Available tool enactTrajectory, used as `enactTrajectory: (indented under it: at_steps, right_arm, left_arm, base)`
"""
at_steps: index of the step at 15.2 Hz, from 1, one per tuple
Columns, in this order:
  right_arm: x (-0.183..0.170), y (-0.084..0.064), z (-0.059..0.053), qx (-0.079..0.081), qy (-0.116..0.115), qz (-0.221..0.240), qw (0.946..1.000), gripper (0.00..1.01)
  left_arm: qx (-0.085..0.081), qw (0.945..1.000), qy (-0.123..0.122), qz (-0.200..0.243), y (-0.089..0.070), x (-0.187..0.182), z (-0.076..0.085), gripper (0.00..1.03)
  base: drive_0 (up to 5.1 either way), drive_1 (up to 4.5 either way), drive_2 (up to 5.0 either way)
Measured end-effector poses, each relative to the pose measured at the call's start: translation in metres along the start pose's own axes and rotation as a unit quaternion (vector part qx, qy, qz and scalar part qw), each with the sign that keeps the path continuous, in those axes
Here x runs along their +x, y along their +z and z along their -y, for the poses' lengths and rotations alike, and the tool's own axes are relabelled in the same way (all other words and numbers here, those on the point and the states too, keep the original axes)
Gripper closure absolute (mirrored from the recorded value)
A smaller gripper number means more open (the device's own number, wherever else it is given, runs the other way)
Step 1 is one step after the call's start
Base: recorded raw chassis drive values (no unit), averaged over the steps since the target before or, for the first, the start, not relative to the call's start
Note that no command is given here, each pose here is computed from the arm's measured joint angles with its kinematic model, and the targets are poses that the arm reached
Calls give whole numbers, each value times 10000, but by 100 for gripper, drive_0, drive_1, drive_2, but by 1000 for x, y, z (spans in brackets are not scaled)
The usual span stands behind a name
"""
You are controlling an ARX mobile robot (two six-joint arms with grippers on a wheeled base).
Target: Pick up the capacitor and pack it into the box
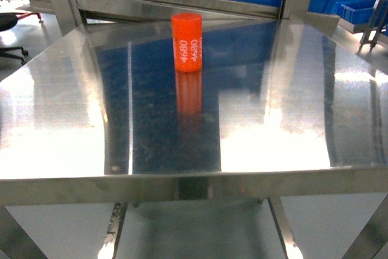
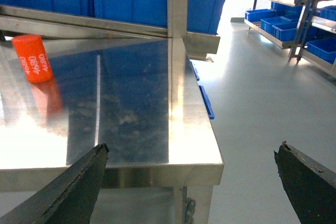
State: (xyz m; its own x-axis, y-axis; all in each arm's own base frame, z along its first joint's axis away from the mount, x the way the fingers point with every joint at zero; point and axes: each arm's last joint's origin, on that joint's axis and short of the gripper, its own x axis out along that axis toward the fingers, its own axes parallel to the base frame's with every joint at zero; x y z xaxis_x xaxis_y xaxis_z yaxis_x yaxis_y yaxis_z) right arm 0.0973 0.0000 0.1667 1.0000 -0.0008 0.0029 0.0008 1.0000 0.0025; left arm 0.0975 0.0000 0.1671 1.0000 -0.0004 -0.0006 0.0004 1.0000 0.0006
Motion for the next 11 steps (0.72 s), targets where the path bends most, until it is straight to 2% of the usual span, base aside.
enactTrajectory:
  at_steps: [11]
  right_arm:
    - [0,0,0,0,2,-8,10000,3]
  left_arm:
    - [0,10000,4,2,0,0,0,5]
  base:
    - [0,0,0]
